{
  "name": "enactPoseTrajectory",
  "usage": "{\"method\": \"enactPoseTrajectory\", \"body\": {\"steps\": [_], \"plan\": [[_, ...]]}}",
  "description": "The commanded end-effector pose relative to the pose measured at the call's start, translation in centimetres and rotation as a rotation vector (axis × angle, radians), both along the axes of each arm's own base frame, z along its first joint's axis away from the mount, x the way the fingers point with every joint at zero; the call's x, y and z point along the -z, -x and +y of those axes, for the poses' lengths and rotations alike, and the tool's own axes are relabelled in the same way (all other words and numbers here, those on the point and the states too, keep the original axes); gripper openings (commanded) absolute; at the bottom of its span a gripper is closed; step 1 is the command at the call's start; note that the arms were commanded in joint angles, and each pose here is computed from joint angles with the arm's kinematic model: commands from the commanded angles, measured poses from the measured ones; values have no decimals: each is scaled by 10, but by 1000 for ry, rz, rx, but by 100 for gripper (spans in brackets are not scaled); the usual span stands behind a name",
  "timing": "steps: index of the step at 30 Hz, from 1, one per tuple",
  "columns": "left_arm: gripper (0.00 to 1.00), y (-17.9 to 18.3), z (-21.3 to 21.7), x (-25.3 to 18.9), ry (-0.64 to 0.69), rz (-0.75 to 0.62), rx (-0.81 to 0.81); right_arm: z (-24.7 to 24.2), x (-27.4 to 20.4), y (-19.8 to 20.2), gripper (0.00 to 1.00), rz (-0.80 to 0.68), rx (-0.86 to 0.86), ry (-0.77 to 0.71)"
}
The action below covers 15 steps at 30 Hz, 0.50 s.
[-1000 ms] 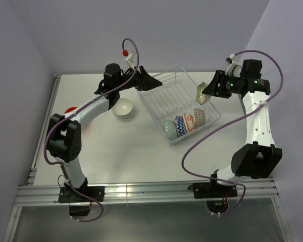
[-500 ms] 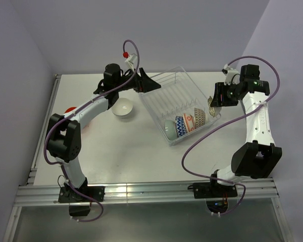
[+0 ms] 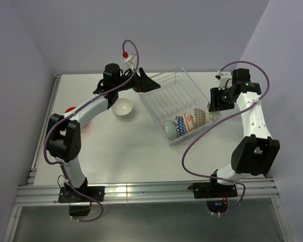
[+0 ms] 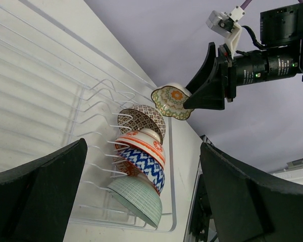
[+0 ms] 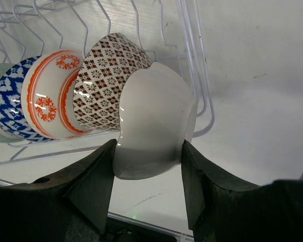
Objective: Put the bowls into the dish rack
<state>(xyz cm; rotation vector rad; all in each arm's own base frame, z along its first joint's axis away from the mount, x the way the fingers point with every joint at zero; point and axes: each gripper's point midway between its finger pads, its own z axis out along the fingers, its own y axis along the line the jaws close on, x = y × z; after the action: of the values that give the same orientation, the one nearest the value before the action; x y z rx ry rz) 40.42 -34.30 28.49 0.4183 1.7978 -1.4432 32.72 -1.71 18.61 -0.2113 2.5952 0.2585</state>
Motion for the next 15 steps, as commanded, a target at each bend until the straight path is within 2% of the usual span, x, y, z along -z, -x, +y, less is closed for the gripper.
{"method": "enactPoseTrajectory", "body": {"steps": [1, 15], "plan": [[99, 9, 5, -31, 22, -91, 1, -2, -3, -19, 0, -69, -5, 46], [99, 7, 7, -28, 10, -99, -7, 4, 20, -26, 0, -28, -5, 122]]}}
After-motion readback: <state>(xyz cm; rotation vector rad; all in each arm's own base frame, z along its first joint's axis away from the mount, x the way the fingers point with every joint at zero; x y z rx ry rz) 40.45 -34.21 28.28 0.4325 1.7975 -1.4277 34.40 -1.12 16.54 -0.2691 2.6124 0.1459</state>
